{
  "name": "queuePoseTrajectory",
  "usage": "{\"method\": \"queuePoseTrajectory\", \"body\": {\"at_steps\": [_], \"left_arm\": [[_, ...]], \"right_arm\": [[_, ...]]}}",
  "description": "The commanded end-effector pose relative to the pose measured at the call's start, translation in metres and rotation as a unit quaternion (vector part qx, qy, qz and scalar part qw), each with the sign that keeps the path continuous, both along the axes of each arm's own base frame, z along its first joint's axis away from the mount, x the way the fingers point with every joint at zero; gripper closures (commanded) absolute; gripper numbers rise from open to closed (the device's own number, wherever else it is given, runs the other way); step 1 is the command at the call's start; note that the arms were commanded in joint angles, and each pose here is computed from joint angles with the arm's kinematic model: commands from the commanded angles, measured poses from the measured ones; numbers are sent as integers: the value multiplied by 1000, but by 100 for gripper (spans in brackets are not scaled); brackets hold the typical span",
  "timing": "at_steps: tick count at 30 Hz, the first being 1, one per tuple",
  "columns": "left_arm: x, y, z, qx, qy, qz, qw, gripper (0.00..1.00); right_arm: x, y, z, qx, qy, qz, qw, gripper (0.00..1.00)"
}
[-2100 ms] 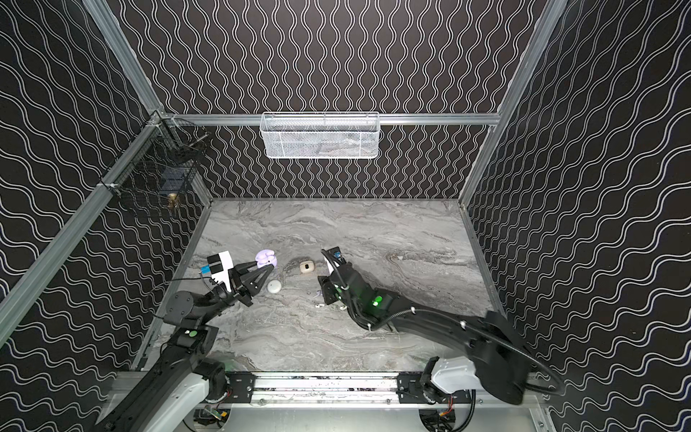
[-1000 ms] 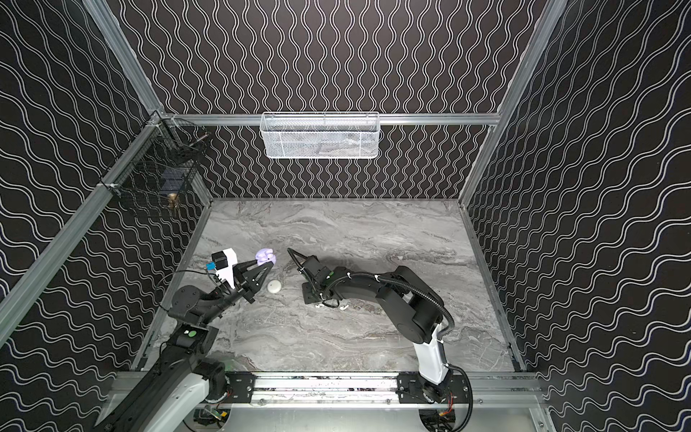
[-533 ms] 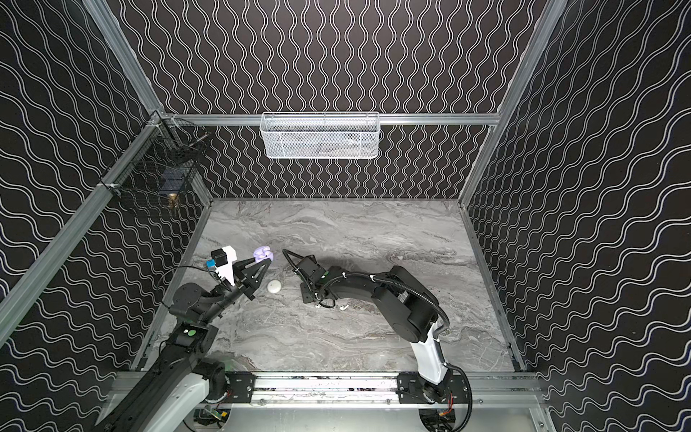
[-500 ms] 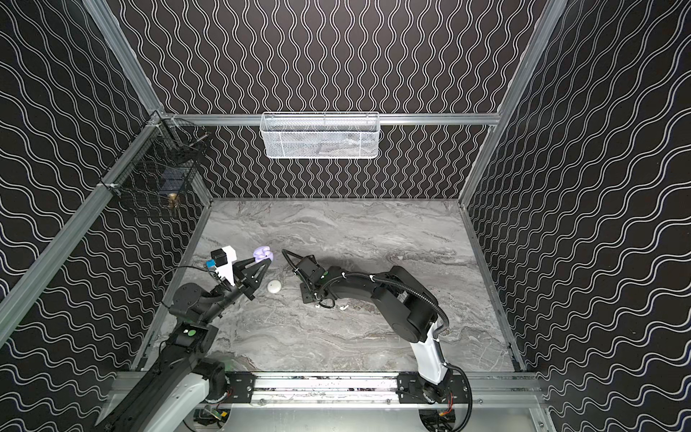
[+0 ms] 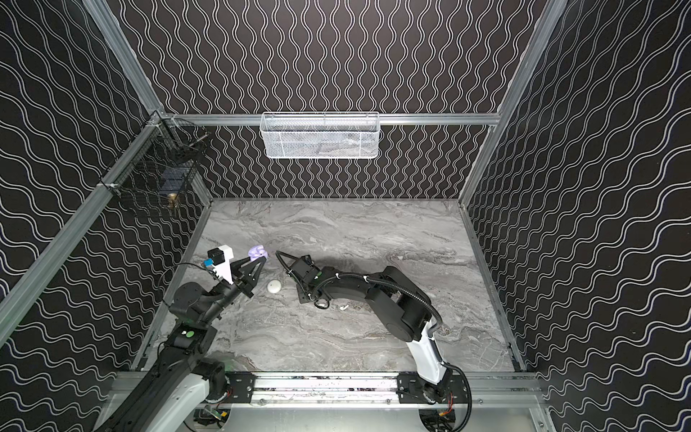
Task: Insert the wireless bluetooth earbuds into the charging case
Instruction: 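Lower the right gripper and close on the second lilac earbud, then lift the lilac earbud and carry it toward the case in the left gripper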
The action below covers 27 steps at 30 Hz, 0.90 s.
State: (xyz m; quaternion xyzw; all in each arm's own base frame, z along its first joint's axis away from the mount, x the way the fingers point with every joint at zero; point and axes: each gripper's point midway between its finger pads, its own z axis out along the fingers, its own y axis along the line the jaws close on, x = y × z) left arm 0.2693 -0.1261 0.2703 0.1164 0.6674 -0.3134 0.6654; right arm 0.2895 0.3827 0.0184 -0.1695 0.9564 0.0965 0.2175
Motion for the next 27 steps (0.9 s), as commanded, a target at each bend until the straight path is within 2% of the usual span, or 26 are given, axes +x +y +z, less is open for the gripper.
{"method": "queuePoseTrajectory", "body": {"at_steps": [1, 9, 17, 21, 27], "left_arm": [[-2, -1, 8, 0, -19, -4, 1000, 100], [-9, -7, 15, -4, -39, -30, 999, 100], [-24, -18, 24, -9, -75, -77, 994, 100], [-36, -25, 31, -15, -100, -107, 989, 100], [-50, -30, 39, -23, -132, -141, 981, 100]], "right_arm": [[-10, -11, -13, -28, 25, -7, 999, 67], [-10, -11, -14, -34, 20, -10, 999, 80], [-5, -10, 10, -14, -8, -15, 1000, 84], [1, -20, 51, 10, -54, -34, 998, 85], [-2, -46, 143, 68, -151, -63, 984, 87]]}}
